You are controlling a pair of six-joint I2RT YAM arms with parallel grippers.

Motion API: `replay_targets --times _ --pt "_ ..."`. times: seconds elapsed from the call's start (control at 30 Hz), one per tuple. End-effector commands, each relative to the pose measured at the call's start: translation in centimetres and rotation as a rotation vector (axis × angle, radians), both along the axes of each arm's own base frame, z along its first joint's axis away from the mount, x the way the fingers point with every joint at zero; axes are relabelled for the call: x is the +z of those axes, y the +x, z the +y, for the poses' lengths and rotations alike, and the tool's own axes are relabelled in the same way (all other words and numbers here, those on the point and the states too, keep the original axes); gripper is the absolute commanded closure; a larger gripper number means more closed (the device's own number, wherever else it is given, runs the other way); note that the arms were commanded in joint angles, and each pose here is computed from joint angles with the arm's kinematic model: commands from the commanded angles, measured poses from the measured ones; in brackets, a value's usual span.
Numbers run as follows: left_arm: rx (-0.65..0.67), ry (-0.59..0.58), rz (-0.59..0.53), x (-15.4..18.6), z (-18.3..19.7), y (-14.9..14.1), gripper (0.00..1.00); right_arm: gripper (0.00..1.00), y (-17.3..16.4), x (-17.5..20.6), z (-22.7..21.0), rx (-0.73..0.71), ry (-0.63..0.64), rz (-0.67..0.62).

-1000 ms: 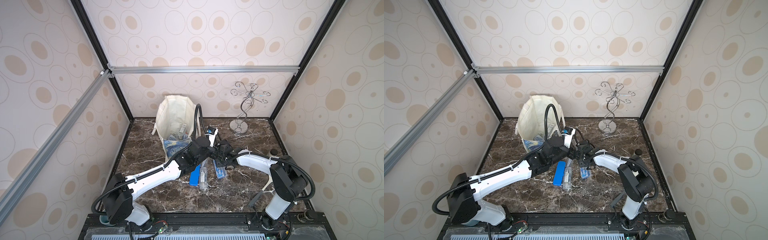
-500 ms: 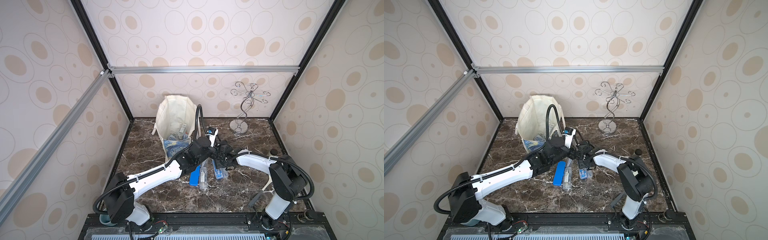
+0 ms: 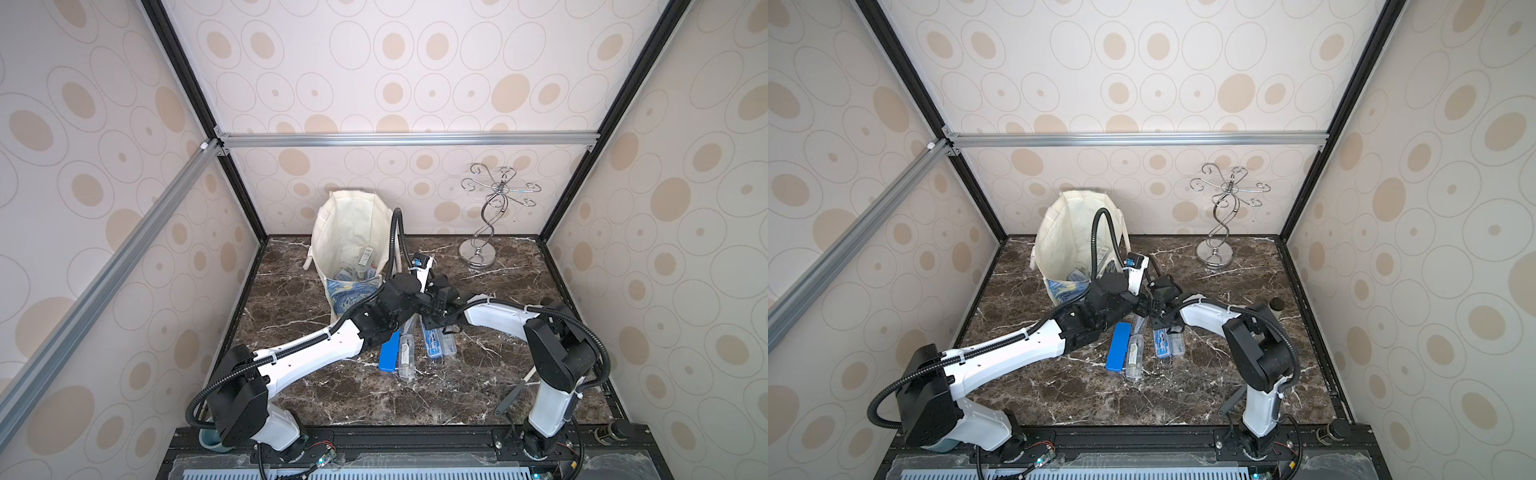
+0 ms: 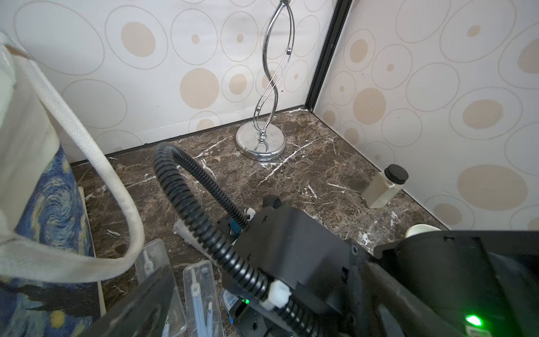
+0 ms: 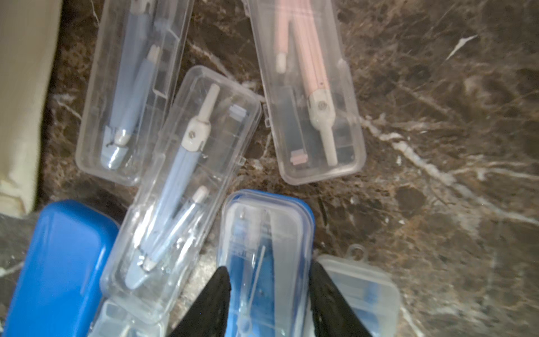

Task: Put the compass set into the canvas bag
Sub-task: Pick up the compass set at the center of the board.

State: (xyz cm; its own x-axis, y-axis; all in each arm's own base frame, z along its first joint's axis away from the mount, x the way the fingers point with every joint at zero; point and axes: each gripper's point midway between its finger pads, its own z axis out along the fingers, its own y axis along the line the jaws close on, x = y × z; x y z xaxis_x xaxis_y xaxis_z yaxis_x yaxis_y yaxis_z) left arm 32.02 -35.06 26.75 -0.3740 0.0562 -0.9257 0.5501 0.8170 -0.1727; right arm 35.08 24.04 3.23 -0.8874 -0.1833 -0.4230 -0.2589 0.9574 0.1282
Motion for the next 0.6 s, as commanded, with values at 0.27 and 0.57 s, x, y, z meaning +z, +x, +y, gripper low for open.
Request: replay_targets --times 0.27,0.57 --pt "-0.010 -0.005 -0.003 0.6 -0.3 -0.4 0.00 0.46 -2.8 -4.9 0.4 0.053 -0.028 0.180" --pt "0.012 -0.019 -0.017 1.0 0.6 -0.6 0.00 0.39 -4.8 -4.6 -0.9 0.074 -0.107 0.177"
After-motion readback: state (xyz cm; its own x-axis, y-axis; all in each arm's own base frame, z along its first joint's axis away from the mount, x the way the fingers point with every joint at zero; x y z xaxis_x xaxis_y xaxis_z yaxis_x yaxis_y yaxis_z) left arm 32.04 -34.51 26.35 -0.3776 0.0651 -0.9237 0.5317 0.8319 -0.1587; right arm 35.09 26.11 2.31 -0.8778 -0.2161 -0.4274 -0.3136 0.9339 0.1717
